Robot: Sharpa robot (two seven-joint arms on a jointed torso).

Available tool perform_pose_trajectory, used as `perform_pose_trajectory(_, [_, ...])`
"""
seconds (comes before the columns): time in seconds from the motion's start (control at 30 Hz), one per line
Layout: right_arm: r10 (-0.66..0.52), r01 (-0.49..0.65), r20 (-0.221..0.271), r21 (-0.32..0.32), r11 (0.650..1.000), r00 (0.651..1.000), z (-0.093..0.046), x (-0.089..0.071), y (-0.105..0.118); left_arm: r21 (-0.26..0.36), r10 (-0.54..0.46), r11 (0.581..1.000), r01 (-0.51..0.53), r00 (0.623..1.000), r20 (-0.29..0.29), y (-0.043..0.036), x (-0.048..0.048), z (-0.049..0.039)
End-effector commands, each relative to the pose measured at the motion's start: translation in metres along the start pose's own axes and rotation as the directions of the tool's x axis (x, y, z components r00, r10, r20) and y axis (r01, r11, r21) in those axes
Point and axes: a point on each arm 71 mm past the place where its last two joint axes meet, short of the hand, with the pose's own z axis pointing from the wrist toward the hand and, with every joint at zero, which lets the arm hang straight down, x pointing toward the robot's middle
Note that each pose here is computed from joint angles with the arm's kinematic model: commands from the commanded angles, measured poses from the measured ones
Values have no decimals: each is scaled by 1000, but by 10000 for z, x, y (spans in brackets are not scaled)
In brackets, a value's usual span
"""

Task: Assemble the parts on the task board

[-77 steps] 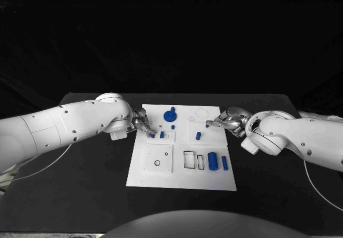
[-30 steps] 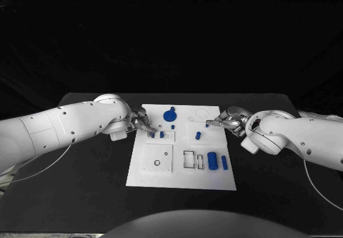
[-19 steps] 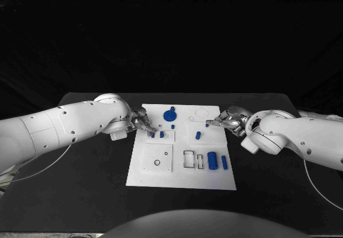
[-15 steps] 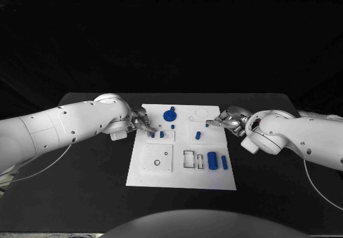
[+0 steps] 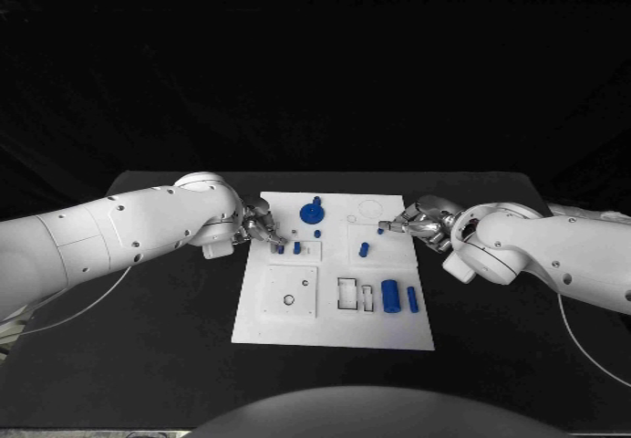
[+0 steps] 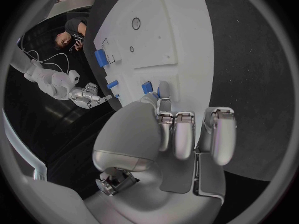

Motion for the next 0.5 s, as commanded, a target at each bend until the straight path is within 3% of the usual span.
perform_pose_trajectory(0.03, [-9, 9, -10, -7, 1000, 1000, 0, 12, 6, -11, 29, 1000, -29, 999, -18, 4, 19, 0])
perform_pose_trajectory(0.5, [-9, 9, -9, -7, 1000, 1000, 1, 9, 1, -26, 52, 998, -52, 999, 9, 40, 3, -18])
